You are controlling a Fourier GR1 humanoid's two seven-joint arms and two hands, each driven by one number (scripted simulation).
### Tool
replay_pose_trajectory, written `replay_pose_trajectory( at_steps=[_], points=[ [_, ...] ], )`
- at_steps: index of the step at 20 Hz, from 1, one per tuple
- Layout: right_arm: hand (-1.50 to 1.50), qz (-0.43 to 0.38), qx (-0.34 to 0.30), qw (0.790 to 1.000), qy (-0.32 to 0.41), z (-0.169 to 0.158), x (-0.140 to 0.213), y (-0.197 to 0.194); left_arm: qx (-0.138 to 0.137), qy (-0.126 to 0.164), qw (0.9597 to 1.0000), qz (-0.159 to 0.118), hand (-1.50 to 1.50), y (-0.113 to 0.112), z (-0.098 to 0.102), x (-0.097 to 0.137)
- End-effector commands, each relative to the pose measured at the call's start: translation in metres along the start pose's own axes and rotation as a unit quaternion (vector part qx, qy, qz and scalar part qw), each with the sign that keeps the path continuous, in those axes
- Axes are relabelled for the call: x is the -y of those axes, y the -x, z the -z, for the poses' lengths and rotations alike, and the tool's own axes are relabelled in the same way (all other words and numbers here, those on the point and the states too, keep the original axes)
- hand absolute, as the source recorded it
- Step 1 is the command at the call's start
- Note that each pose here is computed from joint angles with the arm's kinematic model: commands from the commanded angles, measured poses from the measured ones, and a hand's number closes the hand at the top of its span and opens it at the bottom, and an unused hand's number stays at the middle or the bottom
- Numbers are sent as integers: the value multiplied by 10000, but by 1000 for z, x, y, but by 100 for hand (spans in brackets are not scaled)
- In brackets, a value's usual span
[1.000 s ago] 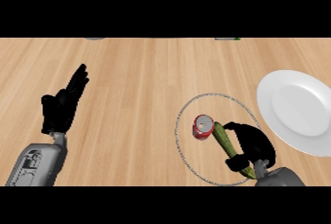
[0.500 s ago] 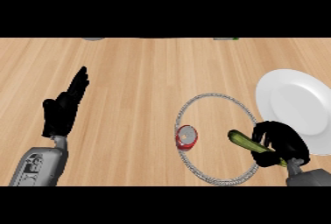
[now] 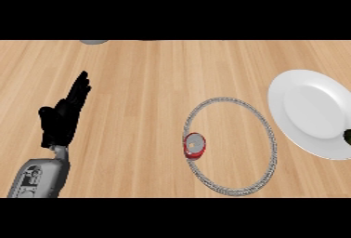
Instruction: Pick the squash from the placemat and place it in the plate
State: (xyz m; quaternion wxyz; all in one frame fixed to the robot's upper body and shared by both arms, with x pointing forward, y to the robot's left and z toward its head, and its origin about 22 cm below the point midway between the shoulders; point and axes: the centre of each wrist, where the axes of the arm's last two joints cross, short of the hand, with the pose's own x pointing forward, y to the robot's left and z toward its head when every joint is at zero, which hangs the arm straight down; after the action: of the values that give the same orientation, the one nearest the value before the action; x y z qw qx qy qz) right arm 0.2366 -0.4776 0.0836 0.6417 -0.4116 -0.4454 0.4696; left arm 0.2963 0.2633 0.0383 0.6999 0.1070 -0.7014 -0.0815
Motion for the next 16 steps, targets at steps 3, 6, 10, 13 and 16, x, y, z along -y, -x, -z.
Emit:
replay_pose_trajectory(
  at_steps=[3, 6, 10, 13, 16],
  points=[
    [150, 429, 981, 9794, 1715, -22, 69, 54, -62, 15, 10000, -54, 0, 2, 1, -3],
    [150, 680, 1451, 9652, 2069, -34, 74, 79, 41, 105, 9999, -56, 0, -4, 4, 5],
    [150, 1110, 2275, 9371, 2404, -40, 80, 99, -8, 251, 9997, -35, 0, -6, 3, 12],
    [150, 1320, 2654, 9271, 2296, -56, 93, 120, 115, 308, 9994, 53, 0, -4, 5, -5],
    [150, 1578, 2766, 9299, 1841, -39, 88, 114, 70, 366, 9993, 63, 0, -4, 5, 37]
  ],
)
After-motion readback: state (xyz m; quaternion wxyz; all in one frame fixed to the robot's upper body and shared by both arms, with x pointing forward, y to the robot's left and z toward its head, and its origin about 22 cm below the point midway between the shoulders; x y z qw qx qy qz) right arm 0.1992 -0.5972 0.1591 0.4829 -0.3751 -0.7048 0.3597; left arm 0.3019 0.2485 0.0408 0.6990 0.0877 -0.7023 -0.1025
